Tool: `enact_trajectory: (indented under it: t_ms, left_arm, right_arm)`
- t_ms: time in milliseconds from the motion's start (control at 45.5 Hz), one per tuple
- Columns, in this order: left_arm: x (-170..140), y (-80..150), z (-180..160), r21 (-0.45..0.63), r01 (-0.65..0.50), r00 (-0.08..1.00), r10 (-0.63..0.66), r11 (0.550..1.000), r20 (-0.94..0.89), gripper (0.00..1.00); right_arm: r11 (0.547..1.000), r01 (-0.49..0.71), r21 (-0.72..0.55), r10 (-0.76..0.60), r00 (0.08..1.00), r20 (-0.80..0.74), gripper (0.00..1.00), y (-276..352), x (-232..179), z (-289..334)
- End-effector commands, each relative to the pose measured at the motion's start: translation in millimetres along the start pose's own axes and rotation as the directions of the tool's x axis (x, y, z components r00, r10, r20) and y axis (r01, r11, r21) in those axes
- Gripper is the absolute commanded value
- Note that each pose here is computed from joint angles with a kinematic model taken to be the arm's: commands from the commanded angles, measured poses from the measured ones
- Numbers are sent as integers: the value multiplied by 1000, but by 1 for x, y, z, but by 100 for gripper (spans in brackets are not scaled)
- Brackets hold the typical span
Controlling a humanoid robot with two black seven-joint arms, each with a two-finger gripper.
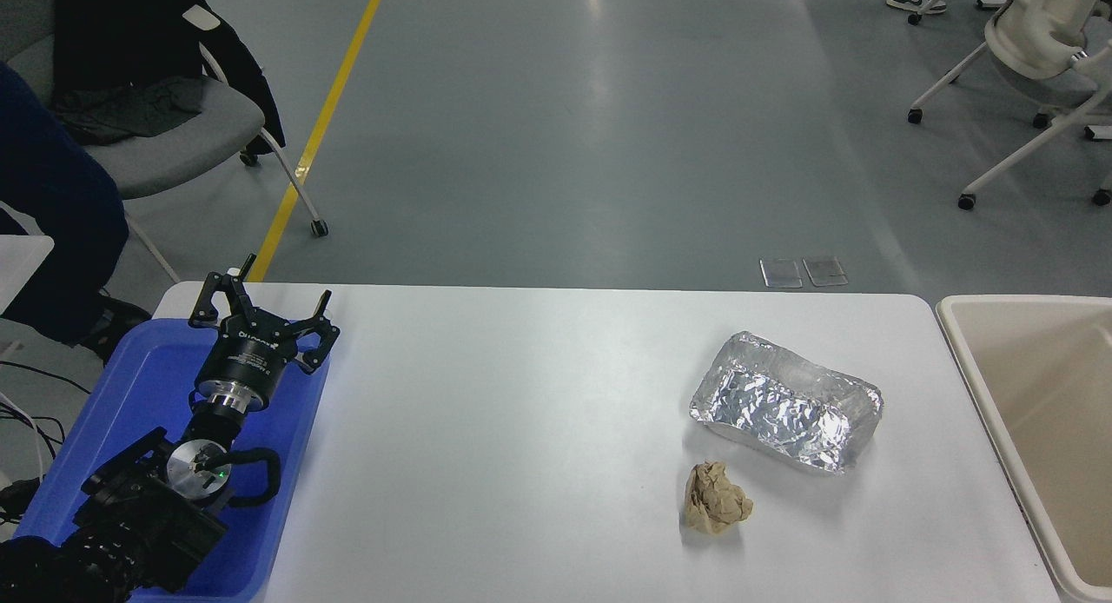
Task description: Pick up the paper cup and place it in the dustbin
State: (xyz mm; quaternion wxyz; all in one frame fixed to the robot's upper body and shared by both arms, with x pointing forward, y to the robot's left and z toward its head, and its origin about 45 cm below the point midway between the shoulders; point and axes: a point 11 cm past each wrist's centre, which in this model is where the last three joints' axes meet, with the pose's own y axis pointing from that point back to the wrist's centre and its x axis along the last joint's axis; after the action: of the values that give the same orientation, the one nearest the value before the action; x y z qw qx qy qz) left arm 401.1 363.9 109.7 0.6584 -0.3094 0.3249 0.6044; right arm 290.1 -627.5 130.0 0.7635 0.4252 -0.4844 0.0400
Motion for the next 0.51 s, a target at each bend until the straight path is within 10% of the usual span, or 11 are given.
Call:
enact_trajectory:
  t_ms: [0,484]
  left_arm:
    - [0,0,0,0,0,1000,0,1000,0,100]
    - [0,0,0,2,0,1000,0,1000,0,100]
  right_arm:
    - [993,76,84,-81,996,49,100,16,19,-18]
    - [939,309,152,-256,921,-293,100,111,53,-74]
